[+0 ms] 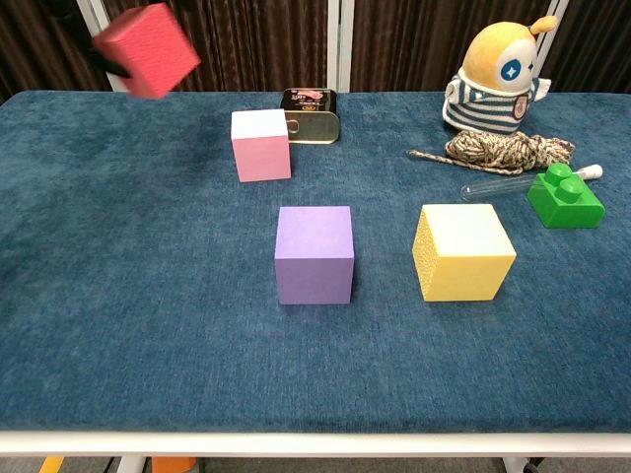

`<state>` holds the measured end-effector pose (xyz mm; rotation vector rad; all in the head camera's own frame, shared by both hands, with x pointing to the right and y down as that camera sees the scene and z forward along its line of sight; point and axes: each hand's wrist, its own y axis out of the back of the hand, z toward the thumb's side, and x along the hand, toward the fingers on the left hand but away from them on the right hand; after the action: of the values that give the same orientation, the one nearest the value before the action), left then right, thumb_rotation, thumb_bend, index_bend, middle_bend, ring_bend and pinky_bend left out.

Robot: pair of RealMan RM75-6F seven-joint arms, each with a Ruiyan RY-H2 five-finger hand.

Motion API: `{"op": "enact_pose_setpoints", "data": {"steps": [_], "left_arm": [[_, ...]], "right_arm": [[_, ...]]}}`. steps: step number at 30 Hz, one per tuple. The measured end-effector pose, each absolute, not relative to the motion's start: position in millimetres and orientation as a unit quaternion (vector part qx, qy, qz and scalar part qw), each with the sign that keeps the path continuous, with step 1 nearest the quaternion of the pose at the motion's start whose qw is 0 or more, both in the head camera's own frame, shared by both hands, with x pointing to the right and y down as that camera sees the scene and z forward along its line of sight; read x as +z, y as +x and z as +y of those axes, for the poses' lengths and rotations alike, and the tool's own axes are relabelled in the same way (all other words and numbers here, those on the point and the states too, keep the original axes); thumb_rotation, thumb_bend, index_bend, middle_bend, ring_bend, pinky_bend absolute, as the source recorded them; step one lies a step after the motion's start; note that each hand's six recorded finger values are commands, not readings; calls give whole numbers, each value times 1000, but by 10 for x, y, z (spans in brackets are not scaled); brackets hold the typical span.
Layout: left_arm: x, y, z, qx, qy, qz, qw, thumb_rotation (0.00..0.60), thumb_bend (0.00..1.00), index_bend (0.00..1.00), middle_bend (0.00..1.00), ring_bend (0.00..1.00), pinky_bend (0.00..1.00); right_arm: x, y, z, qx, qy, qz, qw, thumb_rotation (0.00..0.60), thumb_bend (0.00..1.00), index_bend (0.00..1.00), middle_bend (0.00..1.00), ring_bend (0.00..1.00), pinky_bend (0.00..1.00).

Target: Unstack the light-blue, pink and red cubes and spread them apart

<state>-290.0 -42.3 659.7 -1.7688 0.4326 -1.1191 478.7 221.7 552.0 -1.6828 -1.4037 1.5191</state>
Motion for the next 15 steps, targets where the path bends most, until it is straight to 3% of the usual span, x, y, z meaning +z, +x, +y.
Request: {"op": "enact_pose_setpoints", "data": {"steps": [6, 15], "left_arm": [[6823, -3329, -205, -537, -716, 184, 407, 600, 183, 162, 452, 24, 4], [7091, -3212, -101, -550, -725, 208, 358, 600, 157, 159, 456, 36, 3]], "right_arm": [[5610, 4861, 2187, 567, -600, -513, 233, 600, 58, 0, 0, 0, 0], [5715, 4939, 2190, 579, -594, -512, 221, 600, 58, 0, 0, 0, 0]]}}
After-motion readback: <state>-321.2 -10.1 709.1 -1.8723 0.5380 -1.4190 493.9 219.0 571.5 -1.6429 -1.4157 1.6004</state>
